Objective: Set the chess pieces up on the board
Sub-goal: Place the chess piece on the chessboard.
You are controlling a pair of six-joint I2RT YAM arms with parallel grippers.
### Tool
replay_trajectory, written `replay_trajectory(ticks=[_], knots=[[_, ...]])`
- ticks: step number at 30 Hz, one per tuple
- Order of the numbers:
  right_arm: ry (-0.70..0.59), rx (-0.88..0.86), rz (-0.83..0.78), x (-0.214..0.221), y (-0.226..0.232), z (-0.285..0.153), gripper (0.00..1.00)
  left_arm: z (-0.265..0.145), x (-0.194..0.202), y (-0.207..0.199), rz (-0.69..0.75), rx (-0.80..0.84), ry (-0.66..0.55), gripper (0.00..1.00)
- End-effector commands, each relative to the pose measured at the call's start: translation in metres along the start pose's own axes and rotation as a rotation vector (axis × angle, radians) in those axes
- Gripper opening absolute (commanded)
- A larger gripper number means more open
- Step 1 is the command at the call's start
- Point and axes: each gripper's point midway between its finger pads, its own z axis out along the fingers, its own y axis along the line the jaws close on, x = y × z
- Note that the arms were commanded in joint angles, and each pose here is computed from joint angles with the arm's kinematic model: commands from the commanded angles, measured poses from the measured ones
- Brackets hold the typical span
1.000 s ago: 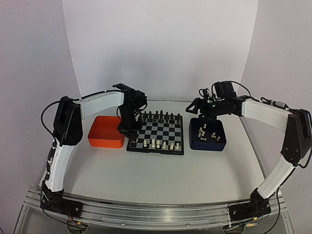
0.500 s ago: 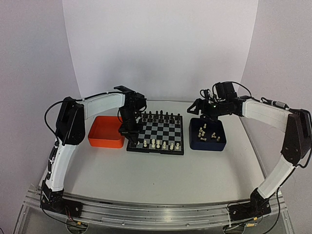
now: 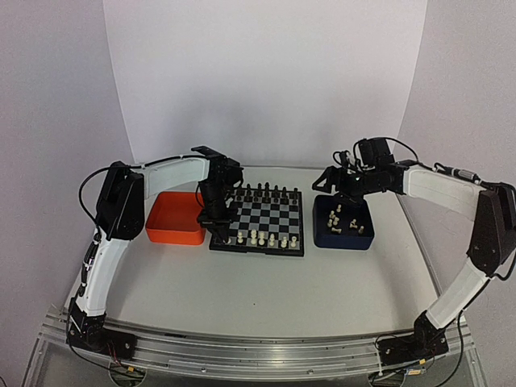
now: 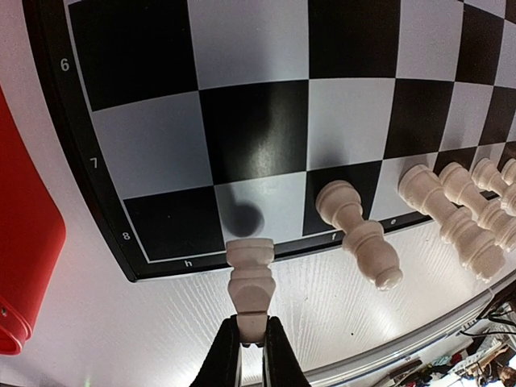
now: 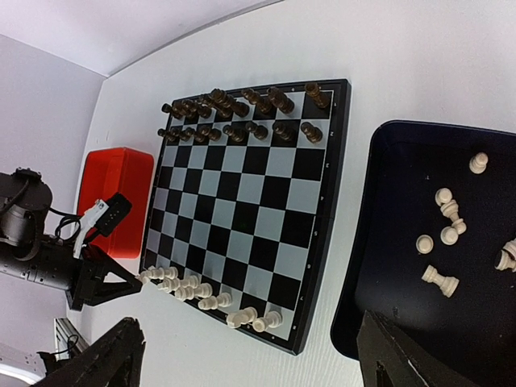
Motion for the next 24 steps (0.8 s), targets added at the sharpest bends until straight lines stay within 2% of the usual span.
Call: replay_trajectory(ticks=[1, 24], knots=[[-0.034, -0.009, -0.025, -0.0062, 0.005, -0.0139, 0.89, -0.0085, 0.0036, -0.004, 0.013, 0.012, 0.01, 0.03], [-0.019, -0.021, -0.024, -0.0049, 0.0066, -0.0109, 0.89, -0.0053, -0.0058, -0.0082, 0.015, 0.021, -0.003, 0.07]])
